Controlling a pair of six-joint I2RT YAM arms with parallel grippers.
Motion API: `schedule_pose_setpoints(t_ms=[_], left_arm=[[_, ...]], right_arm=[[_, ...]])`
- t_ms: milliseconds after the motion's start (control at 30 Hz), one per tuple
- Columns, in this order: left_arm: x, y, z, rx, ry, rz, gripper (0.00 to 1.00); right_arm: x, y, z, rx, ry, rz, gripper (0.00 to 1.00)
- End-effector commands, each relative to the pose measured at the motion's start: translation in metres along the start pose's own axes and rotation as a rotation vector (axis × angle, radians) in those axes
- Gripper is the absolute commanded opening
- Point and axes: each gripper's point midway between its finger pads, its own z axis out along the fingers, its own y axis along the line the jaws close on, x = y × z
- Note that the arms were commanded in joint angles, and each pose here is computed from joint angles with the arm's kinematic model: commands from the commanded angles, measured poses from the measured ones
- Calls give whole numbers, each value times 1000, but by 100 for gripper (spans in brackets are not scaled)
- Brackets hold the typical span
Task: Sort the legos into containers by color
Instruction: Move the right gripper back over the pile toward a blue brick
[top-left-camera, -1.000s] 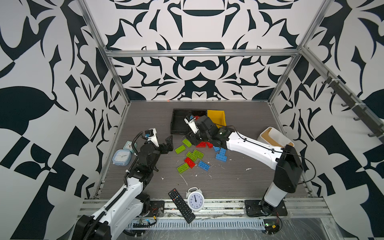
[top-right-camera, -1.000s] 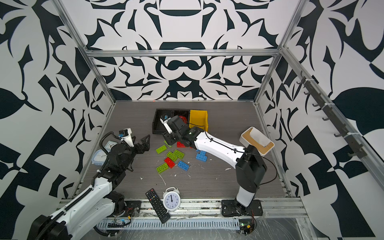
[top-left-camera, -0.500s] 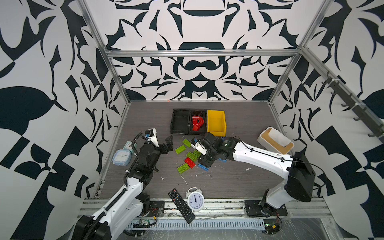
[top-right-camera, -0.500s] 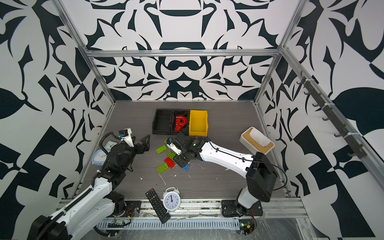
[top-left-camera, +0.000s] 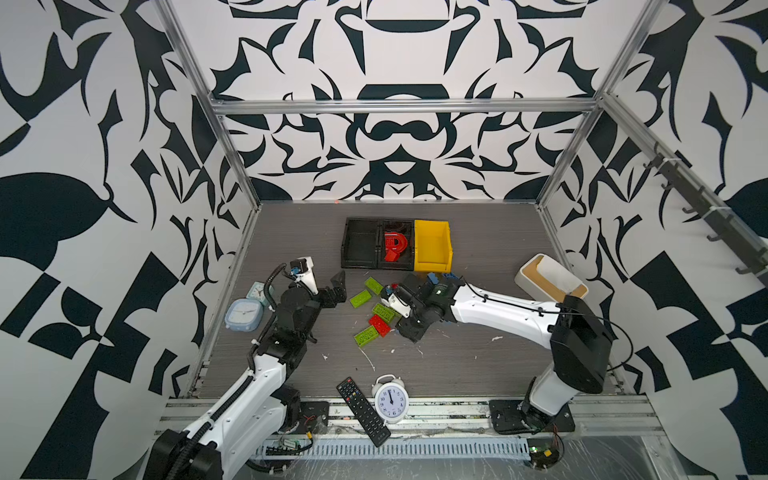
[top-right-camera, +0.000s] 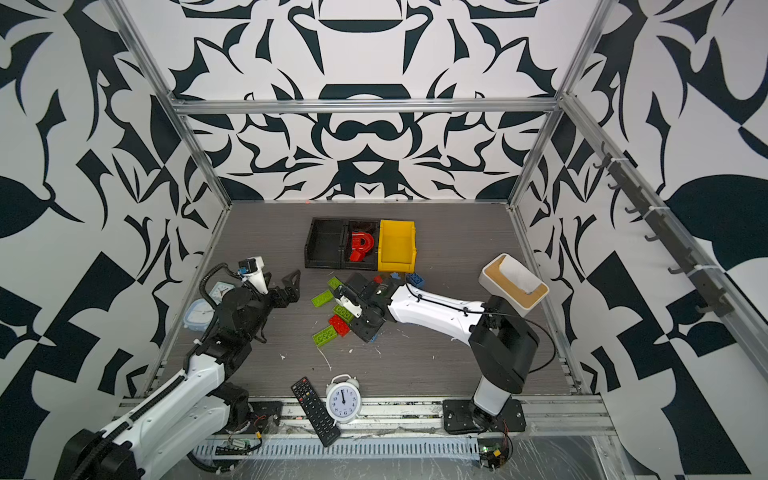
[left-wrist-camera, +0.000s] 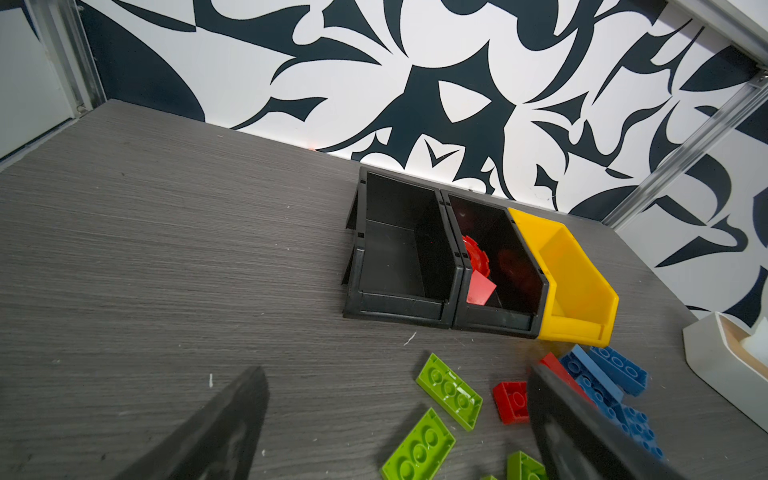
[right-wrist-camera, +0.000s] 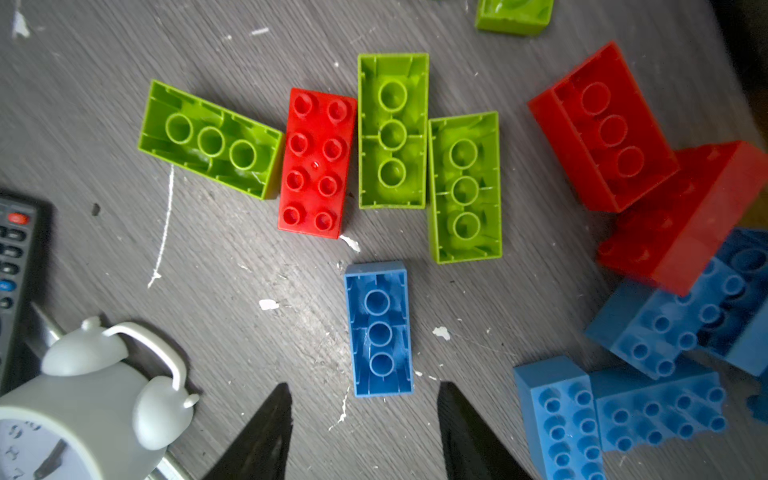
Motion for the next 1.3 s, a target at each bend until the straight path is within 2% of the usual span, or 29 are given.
schedule_pose_setpoints(t_ms=[0, 667, 933, 1133, 1267], left_arm=[[-4, 1, 0, -5, -13, -3, 100], [-5, -4, -1, 20, -11, -5, 100], [-4, -3, 0, 18, -7, -3, 100], [-5, -4, -1, 22, -10, -1, 100], [-4, -4, -2, 23, -11, -5, 100]], right_arm=[[0, -1, 6, 20, -2, -11, 59], [16, -9, 43, 69, 83, -22, 58], [20, -8, 48, 62, 94, -11, 45], [22, -11, 49, 76, 103, -13, 44], [27, -10, 53, 75, 119, -6, 38]])
